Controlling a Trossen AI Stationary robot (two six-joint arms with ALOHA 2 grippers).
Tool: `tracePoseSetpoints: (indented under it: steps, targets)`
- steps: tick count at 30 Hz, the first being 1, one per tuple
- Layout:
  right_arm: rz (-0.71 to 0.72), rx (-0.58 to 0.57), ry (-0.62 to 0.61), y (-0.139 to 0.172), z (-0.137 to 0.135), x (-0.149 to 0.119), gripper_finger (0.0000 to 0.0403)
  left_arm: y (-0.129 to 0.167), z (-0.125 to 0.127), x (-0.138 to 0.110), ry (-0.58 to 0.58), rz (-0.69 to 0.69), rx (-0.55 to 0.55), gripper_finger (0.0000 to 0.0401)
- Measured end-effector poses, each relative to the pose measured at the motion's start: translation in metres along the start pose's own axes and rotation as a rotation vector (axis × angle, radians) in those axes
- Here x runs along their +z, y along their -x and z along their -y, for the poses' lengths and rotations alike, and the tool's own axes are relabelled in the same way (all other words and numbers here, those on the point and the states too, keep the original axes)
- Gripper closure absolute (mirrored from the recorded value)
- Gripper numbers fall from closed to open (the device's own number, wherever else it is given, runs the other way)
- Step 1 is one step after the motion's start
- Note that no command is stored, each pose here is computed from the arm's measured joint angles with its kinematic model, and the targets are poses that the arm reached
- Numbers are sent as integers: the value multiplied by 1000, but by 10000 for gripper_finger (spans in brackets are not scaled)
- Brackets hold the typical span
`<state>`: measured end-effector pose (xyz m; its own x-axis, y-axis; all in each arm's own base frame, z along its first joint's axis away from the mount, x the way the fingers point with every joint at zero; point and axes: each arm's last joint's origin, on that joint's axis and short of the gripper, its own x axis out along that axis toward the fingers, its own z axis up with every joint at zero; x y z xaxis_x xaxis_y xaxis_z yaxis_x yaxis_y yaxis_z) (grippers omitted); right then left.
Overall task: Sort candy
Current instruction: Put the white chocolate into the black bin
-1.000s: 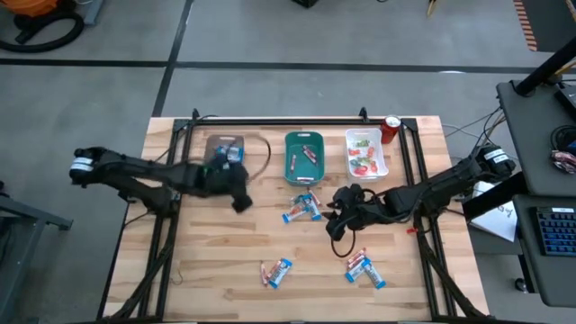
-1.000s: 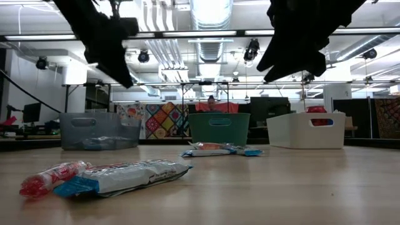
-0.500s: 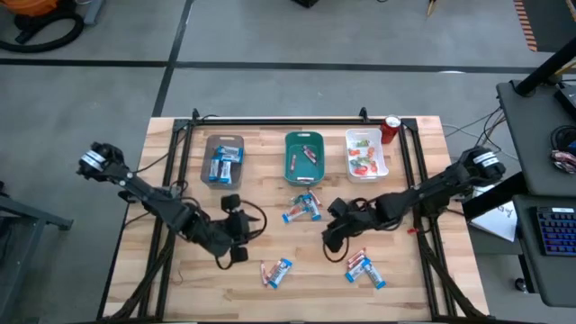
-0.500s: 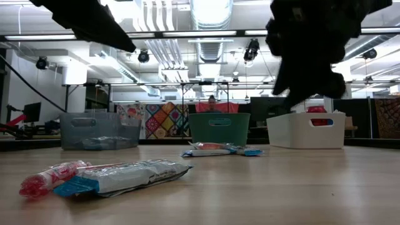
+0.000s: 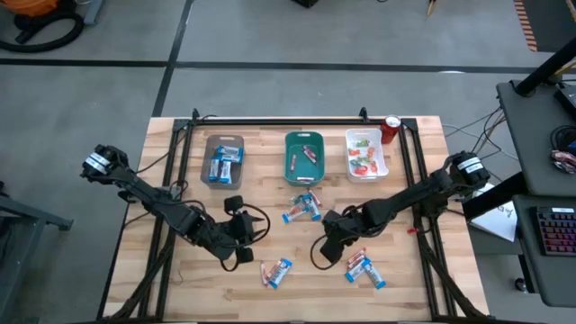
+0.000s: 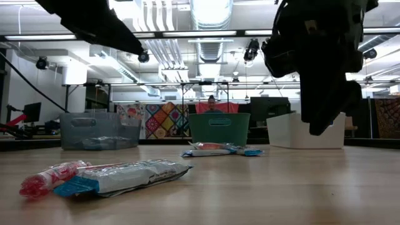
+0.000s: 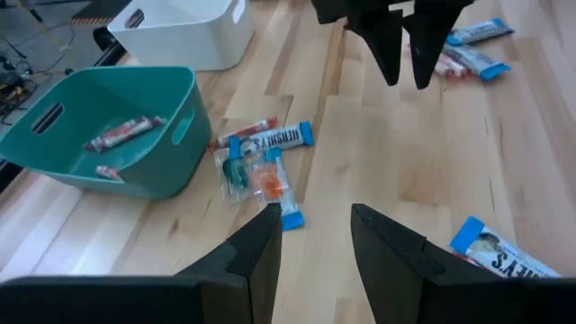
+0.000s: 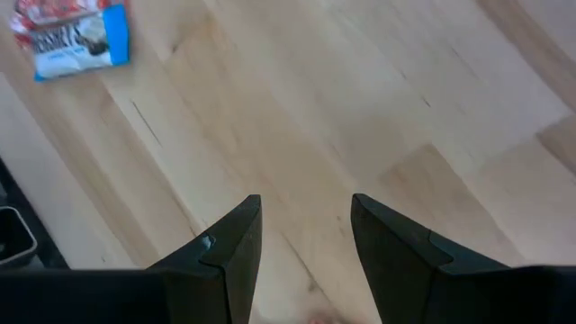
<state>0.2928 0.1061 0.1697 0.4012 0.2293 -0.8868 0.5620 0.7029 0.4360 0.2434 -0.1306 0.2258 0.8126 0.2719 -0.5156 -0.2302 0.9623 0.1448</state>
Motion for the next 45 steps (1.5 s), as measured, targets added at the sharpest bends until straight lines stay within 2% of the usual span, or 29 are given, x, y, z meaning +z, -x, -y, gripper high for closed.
tracePoseSetpoints:
  steps: [5,11,29,37,42,45]
  targets:
    - [-21,-48,10,5,-2,1,239,1,0,1,-2,9,-3,282]
    - [23,-74,35,6,-2,3,239,1,1,3,9,24,-9,282]
    - [329,-266,105,9,7,20,239,1,4,11,13,94,-33,282]
    - [388,-285,110,10,9,27,239,-4,6,9,10,95,-13,282]
    - [465,-257,158,11,3,33,239,-6,7,9,11,102,-6,282]
    - [527,-281,185,12,1,35,239,-6,8,9,11,102,-6,282]
